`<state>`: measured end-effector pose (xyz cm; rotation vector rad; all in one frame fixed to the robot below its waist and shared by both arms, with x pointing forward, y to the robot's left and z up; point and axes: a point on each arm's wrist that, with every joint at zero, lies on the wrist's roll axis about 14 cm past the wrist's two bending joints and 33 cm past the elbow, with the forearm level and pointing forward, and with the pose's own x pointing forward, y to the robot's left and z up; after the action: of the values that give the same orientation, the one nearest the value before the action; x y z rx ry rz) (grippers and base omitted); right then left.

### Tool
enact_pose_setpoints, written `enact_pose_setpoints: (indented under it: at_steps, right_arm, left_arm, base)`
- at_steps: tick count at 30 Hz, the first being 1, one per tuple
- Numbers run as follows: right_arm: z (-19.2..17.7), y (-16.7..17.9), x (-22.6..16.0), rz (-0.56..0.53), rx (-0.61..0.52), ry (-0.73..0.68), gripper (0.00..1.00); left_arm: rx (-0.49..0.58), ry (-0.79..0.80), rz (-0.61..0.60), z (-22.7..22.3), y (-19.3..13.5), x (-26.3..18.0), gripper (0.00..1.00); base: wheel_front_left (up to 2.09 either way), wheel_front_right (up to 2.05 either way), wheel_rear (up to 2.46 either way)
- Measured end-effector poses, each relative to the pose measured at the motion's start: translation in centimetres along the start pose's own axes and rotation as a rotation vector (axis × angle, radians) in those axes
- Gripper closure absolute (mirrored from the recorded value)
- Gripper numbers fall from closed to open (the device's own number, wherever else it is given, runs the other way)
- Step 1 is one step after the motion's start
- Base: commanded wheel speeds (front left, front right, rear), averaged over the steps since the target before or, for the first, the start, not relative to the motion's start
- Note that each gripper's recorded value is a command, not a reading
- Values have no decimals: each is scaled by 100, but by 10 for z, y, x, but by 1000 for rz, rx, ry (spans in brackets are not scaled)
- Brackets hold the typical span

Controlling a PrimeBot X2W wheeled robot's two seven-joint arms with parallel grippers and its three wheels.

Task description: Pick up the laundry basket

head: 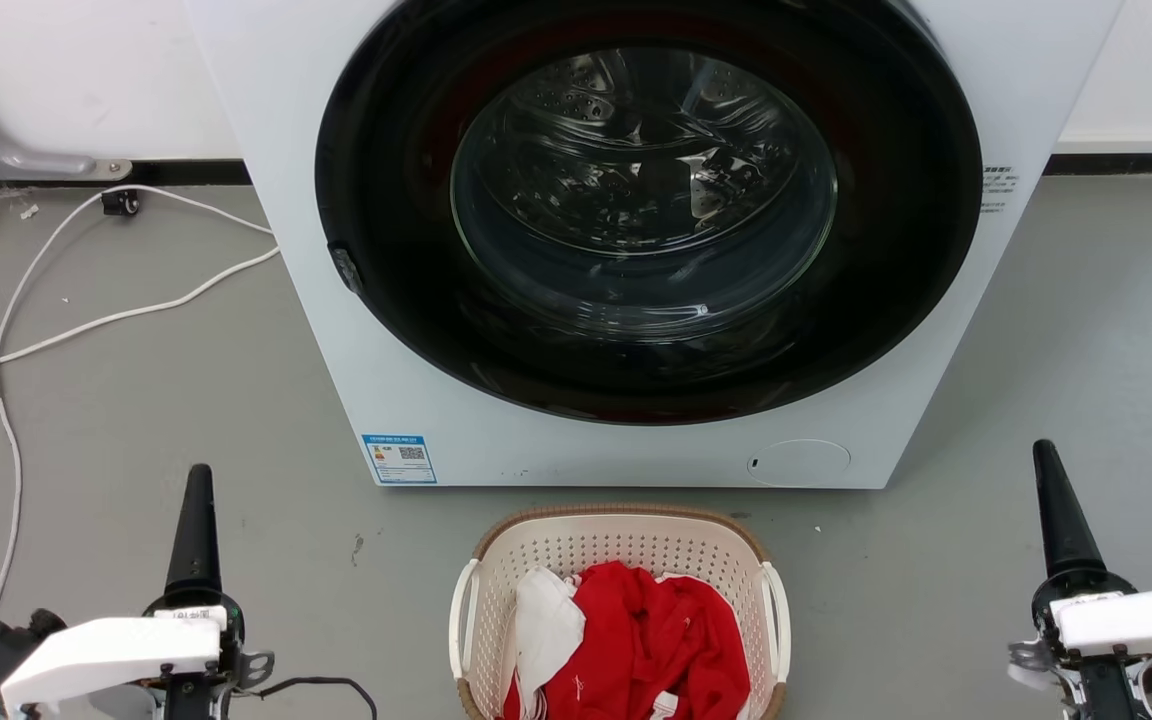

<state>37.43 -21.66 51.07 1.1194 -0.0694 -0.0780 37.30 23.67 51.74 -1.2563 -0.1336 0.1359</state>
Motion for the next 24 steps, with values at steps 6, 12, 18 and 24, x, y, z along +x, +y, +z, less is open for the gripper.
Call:
enact_pose_setpoints:
  at_steps: [6, 12, 18, 24]
  right_arm:
    - [9, 24, 3, 75, -169, -35, 0]
    - [14, 49, 4, 152, -365, -69, 0]
    - [9, 59, 3, 188, -488, -72, 0]
    - [2, 64, 1, 215, -598, -70, 0]
  left_arm:
    - [120, -29, -40, 6, -20, 3, 0]
    - [308, -15, -122, -7, -45, 0, 0]
    - [486, 7, -195, -24, -63, -4, 0]
    - [636, 32, -267, -46, -78, -9, 0]
  base:
    - [0, 0, 0]
    - [0, 0, 0]
    - [0, 0, 0]
    - [0, 0, 0]
